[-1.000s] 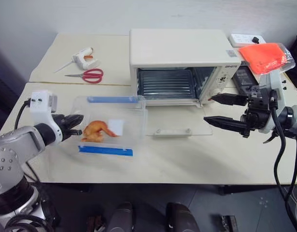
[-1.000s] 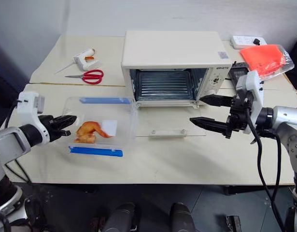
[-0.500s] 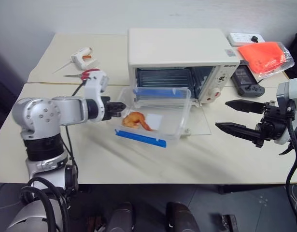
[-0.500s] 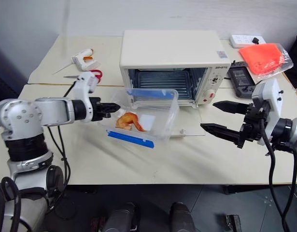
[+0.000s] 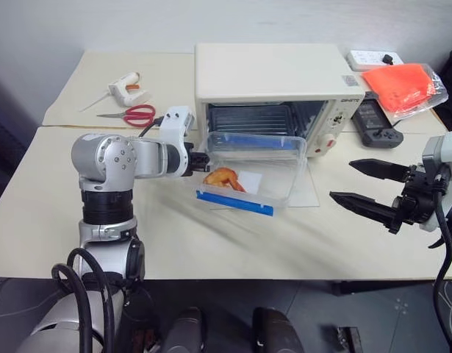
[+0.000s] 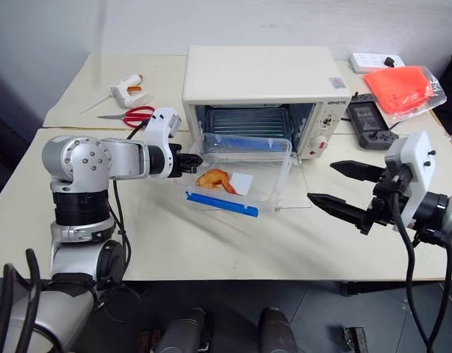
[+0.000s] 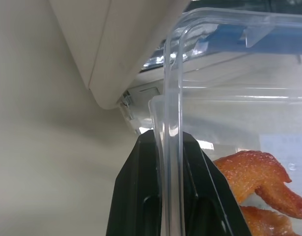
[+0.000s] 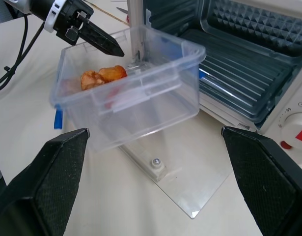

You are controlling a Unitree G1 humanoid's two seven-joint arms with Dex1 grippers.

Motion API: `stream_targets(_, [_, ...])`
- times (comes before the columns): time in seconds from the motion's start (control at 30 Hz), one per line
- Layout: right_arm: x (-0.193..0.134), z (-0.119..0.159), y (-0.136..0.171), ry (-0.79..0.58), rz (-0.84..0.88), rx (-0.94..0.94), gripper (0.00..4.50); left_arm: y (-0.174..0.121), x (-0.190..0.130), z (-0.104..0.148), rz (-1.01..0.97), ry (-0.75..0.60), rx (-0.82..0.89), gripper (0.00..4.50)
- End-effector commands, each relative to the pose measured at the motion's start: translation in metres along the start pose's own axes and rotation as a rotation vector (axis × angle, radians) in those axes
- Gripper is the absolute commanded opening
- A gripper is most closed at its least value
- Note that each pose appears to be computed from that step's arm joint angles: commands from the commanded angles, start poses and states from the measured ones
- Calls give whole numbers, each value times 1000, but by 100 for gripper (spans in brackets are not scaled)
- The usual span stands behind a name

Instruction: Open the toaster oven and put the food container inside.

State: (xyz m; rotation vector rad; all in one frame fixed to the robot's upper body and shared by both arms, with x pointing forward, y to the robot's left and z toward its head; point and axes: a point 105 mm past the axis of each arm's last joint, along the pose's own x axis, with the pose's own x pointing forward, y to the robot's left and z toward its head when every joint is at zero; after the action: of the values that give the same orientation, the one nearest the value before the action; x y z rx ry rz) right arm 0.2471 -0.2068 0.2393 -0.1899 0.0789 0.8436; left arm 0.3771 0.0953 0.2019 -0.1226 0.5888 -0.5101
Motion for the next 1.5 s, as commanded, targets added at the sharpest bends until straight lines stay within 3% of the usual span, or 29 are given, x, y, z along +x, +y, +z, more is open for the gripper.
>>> stream_targets(0.03, [-8, 14, -1, -49, -39, -56, 450, -3, -3, 14, 11, -72, -14, 103])
stream_targets(0.3, [-11, 8, -2, -19, -55, -58, 450, -15, -16, 26, -86, -140, 22, 345])
stream_targets(0.7, [-18, 9, -3, -4, -63, -55, 450, -27, -85, 68, -408, -452, 107, 345])
stream_targets(0.77, [-17, 13, 3, -17, -36, -45, 432, -28, -103, 66, -516, -489, 170, 306])
stream_targets(0.87, [-16, 20, 16, -43, 25, -18, 356, -30, -119, 49, -651, -456, 282, 231])
stream_targets(1.1, [7, 4, 70, -44, 175, 97, 111, -27, -129, -22, -909, -102, 463, 9])
stream_targets(1.2, [16, -9, 79, -14, 167, 133, 12, -18, -126, -46, -934, 30, 558, 0])
stream_targets(1.3, [28, -29, 87, 59, 160, 141, 12, -3, -108, -57, -879, 90, 645, 0])
stream_targets(1.5, [53, -62, 84, 121, 129, 137, 12, 2, -75, -58, -852, 83, 691, 0])
